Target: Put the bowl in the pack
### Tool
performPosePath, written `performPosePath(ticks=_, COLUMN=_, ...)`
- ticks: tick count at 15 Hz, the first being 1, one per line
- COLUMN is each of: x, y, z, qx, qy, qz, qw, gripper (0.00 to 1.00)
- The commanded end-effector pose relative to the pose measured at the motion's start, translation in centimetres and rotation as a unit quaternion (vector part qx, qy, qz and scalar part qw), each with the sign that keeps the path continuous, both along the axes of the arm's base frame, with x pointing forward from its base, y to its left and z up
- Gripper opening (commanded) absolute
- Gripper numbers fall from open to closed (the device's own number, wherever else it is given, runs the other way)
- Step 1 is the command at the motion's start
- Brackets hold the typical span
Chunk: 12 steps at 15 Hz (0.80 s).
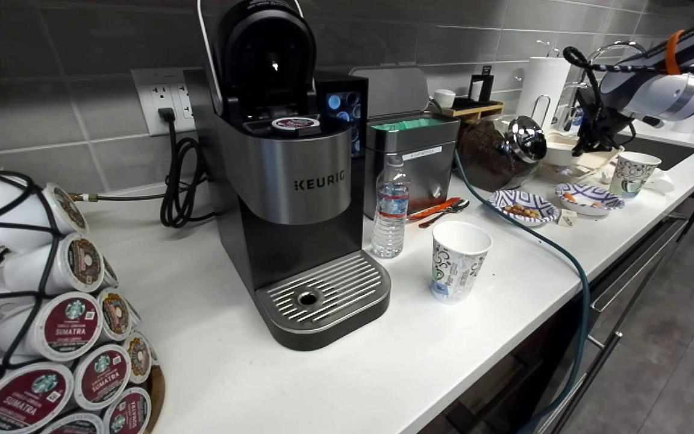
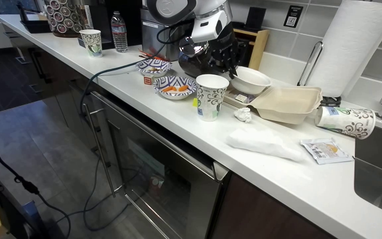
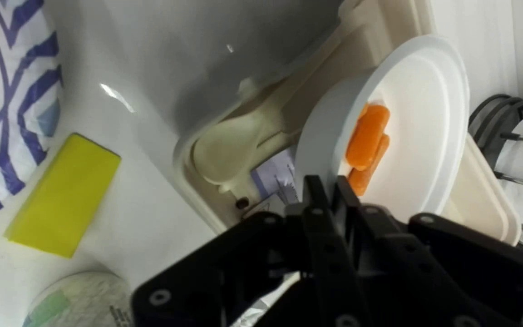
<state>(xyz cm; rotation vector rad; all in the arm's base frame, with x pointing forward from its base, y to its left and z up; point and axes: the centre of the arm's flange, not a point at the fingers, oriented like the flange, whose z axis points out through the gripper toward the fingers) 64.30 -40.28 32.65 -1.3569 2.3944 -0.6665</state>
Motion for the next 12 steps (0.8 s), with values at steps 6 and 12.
performPosePath(ticks=6, x=1.1, y=0.3, z=-0.1, qx=0.008, qy=0.015, qz=0.009, qw=0.9998, gripper=0.02)
performPosePath(ticks=12, x=0.2, y=0.4, z=0.5, qx=0.009, qy=0.041, qz=0.024, qw=0.9988, gripper=0.57)
